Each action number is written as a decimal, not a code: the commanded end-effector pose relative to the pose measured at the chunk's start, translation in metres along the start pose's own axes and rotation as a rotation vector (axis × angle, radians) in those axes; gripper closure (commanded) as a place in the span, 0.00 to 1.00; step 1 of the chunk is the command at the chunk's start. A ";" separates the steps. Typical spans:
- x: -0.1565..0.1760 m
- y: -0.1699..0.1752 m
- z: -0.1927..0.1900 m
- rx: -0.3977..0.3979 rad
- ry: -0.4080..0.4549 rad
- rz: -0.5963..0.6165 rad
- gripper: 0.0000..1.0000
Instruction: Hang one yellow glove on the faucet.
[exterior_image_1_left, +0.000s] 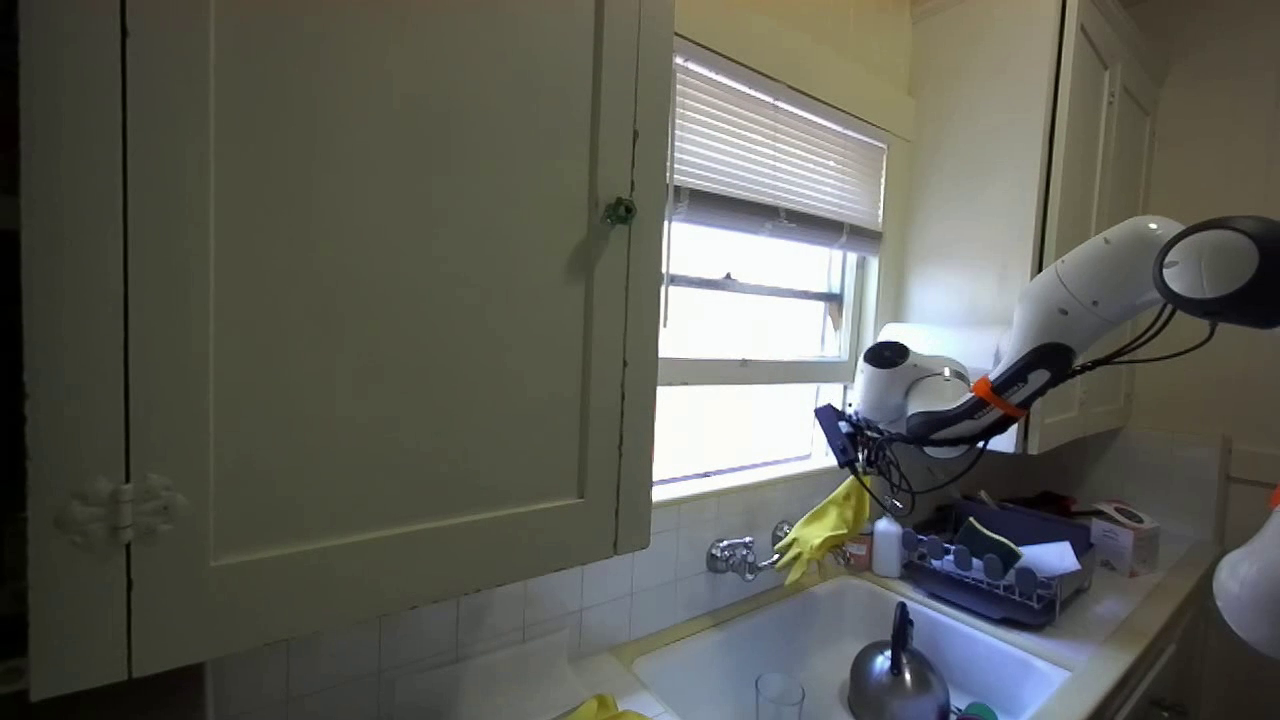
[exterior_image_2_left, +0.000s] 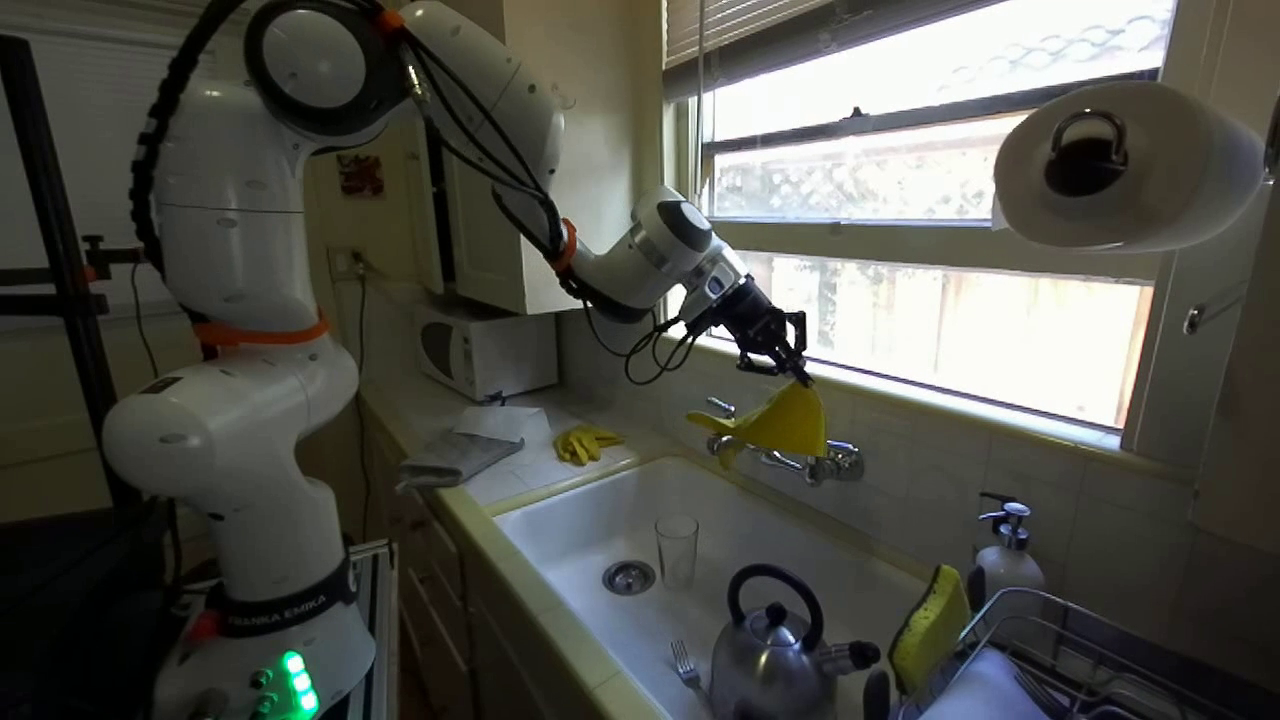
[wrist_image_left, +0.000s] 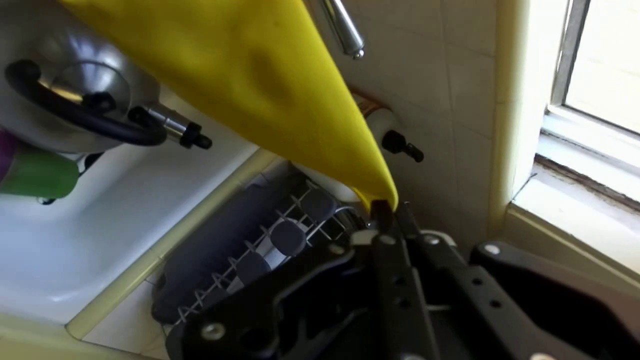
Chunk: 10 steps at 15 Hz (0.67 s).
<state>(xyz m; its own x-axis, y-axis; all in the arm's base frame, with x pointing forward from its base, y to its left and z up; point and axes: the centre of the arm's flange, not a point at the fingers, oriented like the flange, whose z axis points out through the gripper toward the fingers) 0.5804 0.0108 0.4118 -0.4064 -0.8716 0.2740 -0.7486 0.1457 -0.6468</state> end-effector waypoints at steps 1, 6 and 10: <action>-0.027 0.016 0.024 0.008 0.058 -0.027 1.00; -0.052 0.036 0.033 -0.054 0.071 -0.133 1.00; -0.063 0.047 0.045 -0.062 0.123 -0.153 1.00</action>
<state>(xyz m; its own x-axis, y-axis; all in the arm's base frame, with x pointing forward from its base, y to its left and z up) 0.5858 0.0491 0.3438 -0.3014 -0.8527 0.4267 -0.8423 0.0284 -0.5382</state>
